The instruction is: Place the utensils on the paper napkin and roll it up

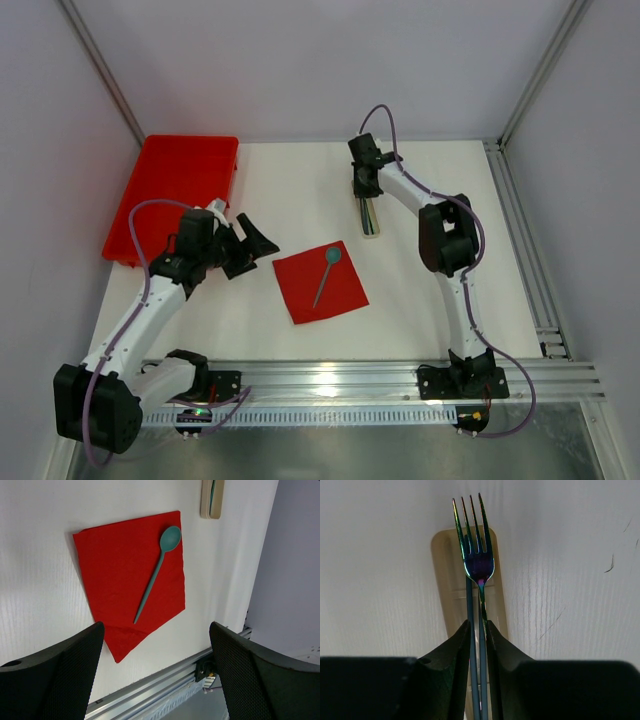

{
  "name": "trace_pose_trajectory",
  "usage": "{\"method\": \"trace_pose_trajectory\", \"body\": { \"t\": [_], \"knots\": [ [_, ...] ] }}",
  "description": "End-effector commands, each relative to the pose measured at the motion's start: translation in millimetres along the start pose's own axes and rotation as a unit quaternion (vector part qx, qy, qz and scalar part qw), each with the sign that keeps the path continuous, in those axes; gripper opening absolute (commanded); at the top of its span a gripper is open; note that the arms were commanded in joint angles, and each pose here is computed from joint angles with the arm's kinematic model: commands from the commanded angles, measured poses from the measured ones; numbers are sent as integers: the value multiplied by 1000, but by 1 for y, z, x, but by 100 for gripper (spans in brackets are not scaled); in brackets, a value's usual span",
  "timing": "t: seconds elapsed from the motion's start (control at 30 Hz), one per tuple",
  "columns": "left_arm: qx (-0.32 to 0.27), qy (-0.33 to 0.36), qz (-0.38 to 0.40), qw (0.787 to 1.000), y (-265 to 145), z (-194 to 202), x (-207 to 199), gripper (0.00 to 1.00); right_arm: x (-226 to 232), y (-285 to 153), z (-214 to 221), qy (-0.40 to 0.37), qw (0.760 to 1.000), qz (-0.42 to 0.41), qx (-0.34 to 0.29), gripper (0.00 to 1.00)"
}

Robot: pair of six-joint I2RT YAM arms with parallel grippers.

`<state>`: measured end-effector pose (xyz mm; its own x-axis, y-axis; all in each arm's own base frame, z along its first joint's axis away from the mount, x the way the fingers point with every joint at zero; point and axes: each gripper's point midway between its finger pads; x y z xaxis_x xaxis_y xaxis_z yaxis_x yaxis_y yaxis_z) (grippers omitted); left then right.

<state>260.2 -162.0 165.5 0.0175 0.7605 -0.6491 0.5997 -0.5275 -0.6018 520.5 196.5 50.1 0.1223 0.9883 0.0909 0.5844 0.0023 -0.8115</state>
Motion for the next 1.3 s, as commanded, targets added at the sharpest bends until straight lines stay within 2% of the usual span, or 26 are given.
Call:
{"method": "trace_pose_trajectory", "body": {
  "t": [0.0,0.47,0.63,0.73,0.83,1.1,1.17,1.23,1.27],
  "knots": [
    [-8,16,22,1000,-2,-3,-8,87,-1,-1,-13,-4,1000,5,-14,22],
    [-7,17,23,1000,0,-1,-7,87,-5,6,-11,-3,1000,15,-8,22],
    [-7,17,21,1000,0,-1,-6,87,-2,5,-13,-1,1000,11,-10,15],
    [-7,17,21,1000,-1,0,-6,87,-3,5,-14,0,1000,16,-10,4],
    [-8,19,22,1000,-2,-1,-7,87,-3,0,-20,7,1000,17,-18,4],
    [-9,21,19,1000,-7,1,-6,87,-1,-50,-46,27,997,9,-67,4],
    [-8,18,18,1000,-9,2,-7,87,-2,-56,-35,39,997,9,-61,4],
    [-12,18,9,1000,-14,1,-6,87,7,-82,-36,62,995,-14,-79,4],
    [-18,17,-1,1000,-15,-1,-3,87,7,-78,-18,71,995,-21,-68,4]
  ]
}}
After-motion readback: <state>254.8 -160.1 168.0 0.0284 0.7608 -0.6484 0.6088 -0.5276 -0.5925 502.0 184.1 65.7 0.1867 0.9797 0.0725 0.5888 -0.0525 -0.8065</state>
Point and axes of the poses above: each gripper's point midway between its finger pads, its own y axis out along the fingers, its own x axis along the line the jaws close on, z = x × y, and after that the axes turned 9 degrees about y, right-handed
